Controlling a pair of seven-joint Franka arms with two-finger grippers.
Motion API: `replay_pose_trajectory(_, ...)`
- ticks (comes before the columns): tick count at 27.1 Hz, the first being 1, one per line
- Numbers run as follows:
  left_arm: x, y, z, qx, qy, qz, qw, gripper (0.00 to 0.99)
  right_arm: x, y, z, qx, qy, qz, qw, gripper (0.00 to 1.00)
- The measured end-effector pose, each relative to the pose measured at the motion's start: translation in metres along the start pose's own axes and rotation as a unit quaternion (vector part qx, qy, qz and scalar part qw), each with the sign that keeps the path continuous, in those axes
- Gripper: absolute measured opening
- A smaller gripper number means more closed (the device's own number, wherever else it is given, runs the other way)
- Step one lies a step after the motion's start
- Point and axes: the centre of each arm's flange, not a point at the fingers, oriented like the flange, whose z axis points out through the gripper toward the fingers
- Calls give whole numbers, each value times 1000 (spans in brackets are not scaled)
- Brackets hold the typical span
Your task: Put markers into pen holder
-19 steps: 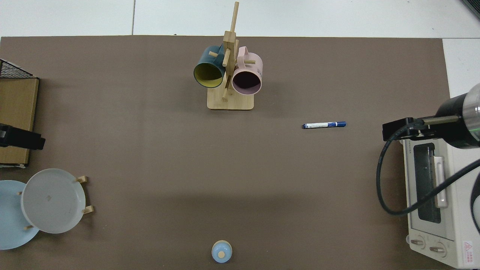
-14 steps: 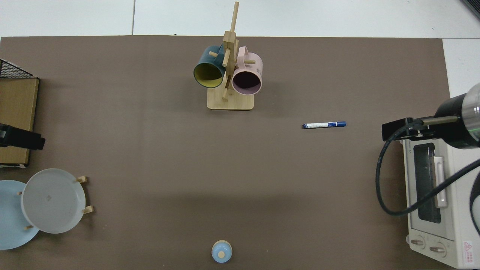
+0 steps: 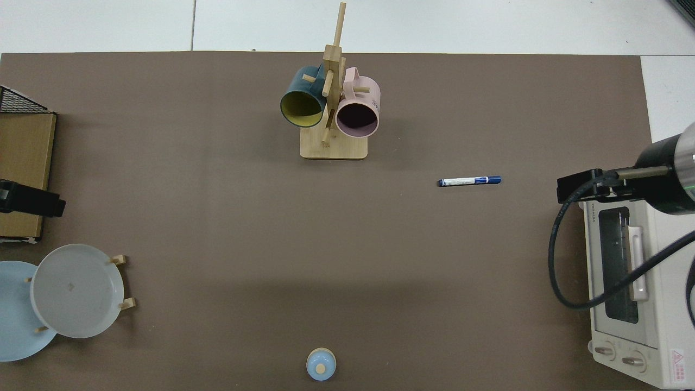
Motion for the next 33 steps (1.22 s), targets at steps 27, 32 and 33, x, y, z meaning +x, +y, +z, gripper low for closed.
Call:
replay_pose_trajectory(27,0,-2,0,0,0,-2,1000,991,-2,-9,10,13,19,172,985,991)
replay_pose_trajectory(32,-1,-5,0,0,-1,-5,1000,991,20,-8,45,20,20,319,947,987)
replay_pose_trajectory(33,-2,-6,0,0,-2,-5,1000,991,25,-8,55,20,18,349,937,987)
